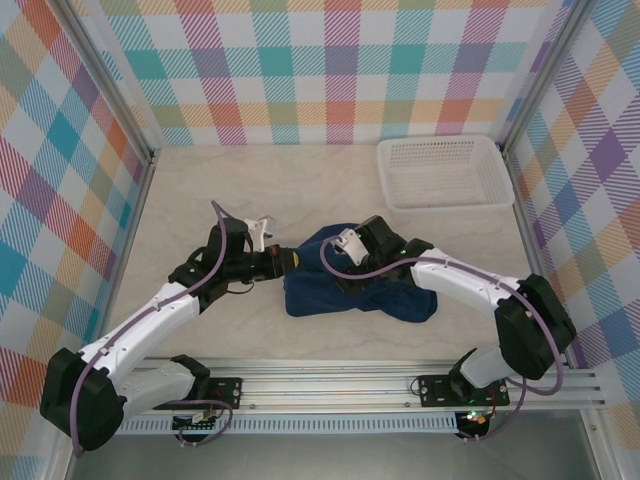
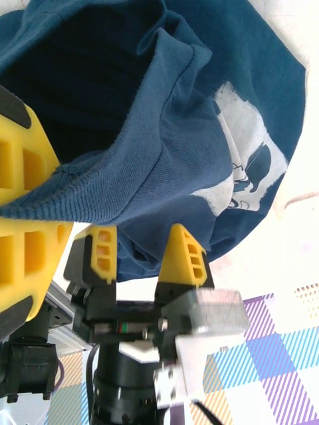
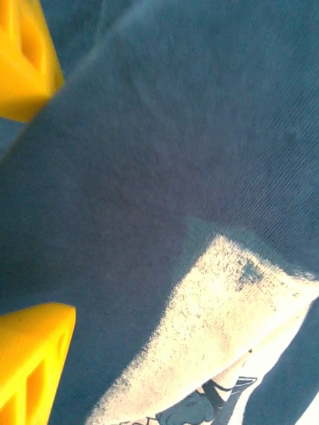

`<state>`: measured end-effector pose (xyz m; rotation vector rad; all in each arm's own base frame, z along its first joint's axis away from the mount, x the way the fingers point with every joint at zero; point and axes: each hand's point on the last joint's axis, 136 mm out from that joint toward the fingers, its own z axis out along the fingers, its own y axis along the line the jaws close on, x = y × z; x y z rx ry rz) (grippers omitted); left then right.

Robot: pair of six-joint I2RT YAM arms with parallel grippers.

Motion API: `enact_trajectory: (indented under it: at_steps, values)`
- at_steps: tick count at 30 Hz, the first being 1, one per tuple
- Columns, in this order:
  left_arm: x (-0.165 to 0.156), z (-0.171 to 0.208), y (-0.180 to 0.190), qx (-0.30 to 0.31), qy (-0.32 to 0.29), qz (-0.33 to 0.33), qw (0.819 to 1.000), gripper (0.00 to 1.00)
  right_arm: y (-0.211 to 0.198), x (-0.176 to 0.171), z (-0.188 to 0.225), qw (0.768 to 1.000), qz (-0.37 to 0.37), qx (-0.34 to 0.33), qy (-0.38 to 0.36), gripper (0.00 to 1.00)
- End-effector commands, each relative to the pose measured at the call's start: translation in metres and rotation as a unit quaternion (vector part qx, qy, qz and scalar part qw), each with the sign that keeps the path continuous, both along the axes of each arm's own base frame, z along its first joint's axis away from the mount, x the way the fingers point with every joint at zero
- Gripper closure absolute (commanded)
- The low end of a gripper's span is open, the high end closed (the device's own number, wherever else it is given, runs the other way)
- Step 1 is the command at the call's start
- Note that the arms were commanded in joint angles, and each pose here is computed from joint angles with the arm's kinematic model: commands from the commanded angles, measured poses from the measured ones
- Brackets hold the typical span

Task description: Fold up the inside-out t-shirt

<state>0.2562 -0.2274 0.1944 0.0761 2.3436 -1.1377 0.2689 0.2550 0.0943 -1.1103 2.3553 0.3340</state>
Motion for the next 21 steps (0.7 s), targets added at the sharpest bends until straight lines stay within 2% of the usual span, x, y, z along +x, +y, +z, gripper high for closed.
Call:
enact_trajectory:
  at_steps: [1, 8, 10, 12, 16, 18, 20, 21]
  values:
    - [0.002, 0.016, 0.004, -0.001, -0.022, 0.0, 1.0, 1.0, 0.006, 0.019, 0.001, 0.999, 0.008, -0.02, -0.032, 0.39]
    - [0.001, 0.009, 0.009, 0.015, -0.026, 0.008, 1.0, 1.0, 0.016, 0.034, 0.016, 0.999, 0.014, 0.037, -0.01, 0.64]
    - [0.003, 0.008, 0.014, 0.025, -0.031, 0.019, 0.999, 1.0, 0.019, 0.032, 0.019, 0.998, 0.019, 0.062, 0.011, 0.72]
    - [0.006, 0.004, 0.021, 0.041, -0.035, 0.035, 0.998, 1.0, 0.02, 0.029, 0.021, 0.996, 0.015, 0.078, 0.031, 0.86]
    - [0.014, -0.008, 0.036, 0.084, -0.042, 0.07, 0.993, 1.0, 0.017, 0.017, 0.037, 0.988, 0.009, 0.132, 0.076, 1.0]
    - [0.014, -0.021, 0.045, 0.112, -0.027, 0.085, 0.99, 1.0, 0.016, 0.011, 0.049, 0.981, -0.006, 0.165, 0.099, 1.0]
    - [0.023, -0.034, 0.061, 0.156, -0.025, 0.123, 0.98, 1.0, 0.022, -0.003, 0.072, 0.963, 0.004, 0.231, 0.141, 1.0]
    - [0.029, -0.041, 0.074, 0.189, -0.022, 0.15, 0.97, 0.94, 0.026, -0.01, 0.083, 0.953, 0.012, 0.258, 0.158, 1.0]
